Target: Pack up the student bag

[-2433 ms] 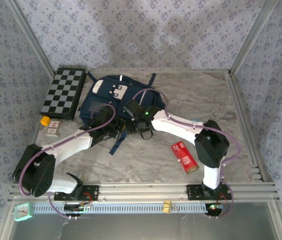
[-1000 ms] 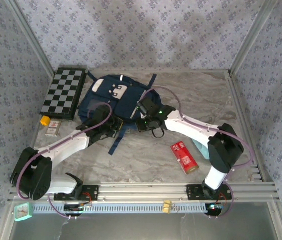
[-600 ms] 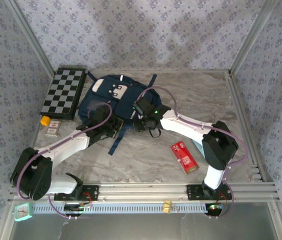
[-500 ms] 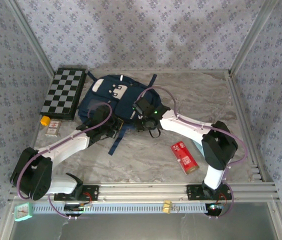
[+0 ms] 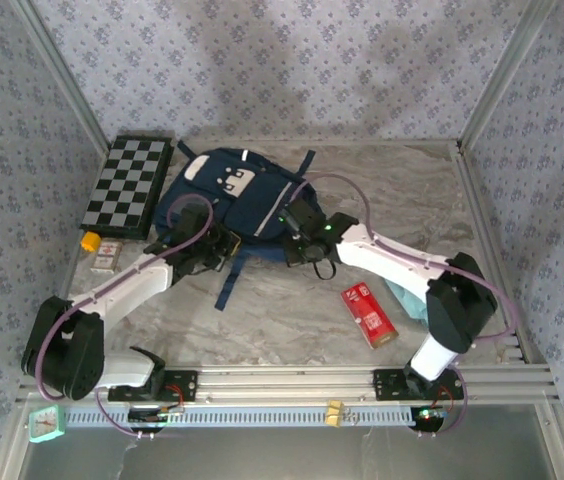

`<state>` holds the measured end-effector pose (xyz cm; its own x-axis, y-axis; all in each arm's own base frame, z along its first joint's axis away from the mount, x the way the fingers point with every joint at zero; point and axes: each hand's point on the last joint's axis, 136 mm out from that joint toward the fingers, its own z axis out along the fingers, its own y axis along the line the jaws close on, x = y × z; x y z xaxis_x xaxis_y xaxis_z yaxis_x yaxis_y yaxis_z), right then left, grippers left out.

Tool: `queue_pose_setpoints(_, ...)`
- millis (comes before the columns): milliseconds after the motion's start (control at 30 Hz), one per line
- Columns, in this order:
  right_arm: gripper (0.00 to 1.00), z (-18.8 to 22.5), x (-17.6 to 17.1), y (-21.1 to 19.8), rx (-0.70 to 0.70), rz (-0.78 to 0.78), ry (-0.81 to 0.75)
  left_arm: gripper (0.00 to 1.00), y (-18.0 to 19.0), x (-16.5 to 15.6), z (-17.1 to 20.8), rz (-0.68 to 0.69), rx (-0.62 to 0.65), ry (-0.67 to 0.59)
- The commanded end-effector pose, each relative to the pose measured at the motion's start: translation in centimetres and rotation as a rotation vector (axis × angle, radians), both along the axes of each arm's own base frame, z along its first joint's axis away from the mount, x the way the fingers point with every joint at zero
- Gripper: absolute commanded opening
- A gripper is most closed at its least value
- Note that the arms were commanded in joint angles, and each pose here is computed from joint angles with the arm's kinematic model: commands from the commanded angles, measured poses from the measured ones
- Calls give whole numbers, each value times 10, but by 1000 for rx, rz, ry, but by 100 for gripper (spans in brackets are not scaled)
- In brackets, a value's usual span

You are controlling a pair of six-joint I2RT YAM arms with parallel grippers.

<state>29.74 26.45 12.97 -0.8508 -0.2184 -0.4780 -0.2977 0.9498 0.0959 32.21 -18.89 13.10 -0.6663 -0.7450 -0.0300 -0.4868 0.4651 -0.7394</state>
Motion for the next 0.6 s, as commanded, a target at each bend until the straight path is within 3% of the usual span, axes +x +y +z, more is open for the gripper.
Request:
queue_pose_setpoints(0,0,-16,-19,-78,-258,-85,34,0,13,32,34,-78,50,-147)
queue_pose_setpoints(100,0,-13,-24,-87,-287,-70,20,0,14,49,42,-154,52,-172)
queue_pose_setpoints(267,0,3,-38,10,-50,210,14,0,20,79,46,-238,181,-225)
queue_pose_setpoints(467,0,6,-19,79,97,210,59,0,23,104,45,-320,82,-235)
queue_pose_setpoints(567,0,5,-12,83,100,180,51,22,22,93,51,-336,69,-238)
